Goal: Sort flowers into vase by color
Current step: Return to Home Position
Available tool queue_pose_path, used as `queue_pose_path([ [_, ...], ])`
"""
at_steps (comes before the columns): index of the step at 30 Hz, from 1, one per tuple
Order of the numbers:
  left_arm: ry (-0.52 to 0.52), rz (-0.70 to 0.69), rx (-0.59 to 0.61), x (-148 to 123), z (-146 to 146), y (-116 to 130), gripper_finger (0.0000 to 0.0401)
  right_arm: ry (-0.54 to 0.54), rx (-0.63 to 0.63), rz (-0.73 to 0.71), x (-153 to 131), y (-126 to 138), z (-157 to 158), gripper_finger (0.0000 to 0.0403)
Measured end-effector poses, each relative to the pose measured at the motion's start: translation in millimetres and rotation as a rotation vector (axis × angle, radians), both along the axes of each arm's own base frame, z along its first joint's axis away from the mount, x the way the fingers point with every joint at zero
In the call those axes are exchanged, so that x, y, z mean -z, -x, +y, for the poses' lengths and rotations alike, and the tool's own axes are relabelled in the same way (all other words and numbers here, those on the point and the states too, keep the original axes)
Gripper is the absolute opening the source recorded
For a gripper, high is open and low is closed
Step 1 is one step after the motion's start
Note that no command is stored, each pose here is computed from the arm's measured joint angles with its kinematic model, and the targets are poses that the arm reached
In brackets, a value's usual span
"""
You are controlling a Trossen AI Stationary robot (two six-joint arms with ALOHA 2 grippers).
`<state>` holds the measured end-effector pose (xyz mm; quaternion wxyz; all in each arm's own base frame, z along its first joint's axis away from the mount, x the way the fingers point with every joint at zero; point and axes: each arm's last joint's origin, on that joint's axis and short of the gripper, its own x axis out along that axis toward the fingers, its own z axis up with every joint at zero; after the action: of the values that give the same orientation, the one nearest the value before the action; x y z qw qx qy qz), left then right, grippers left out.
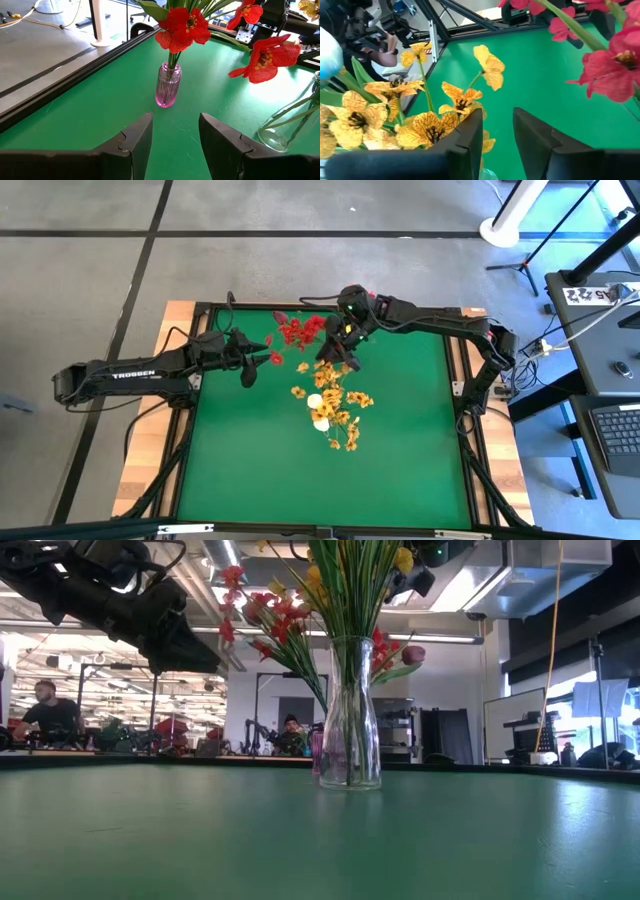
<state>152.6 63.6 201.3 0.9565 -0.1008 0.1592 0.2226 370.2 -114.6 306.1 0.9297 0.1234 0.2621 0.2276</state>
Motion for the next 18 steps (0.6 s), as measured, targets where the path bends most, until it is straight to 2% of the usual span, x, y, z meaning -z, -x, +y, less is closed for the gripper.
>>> queue_pose_path([
  [8, 0.0, 0.0, 0.0, 0.0, 0.0, 0.0, 0.0156, -0.037, 0.0, 0.029, 1.2, 1.5, 0.1, 0.0106],
  [18, 0.001, 0.001, 0.0, 0.1, 0.0, 0.1, 0.0156, -0.095, 0.056, 0.073, -1.2, 11.5, -18.5, 0.0106],
])
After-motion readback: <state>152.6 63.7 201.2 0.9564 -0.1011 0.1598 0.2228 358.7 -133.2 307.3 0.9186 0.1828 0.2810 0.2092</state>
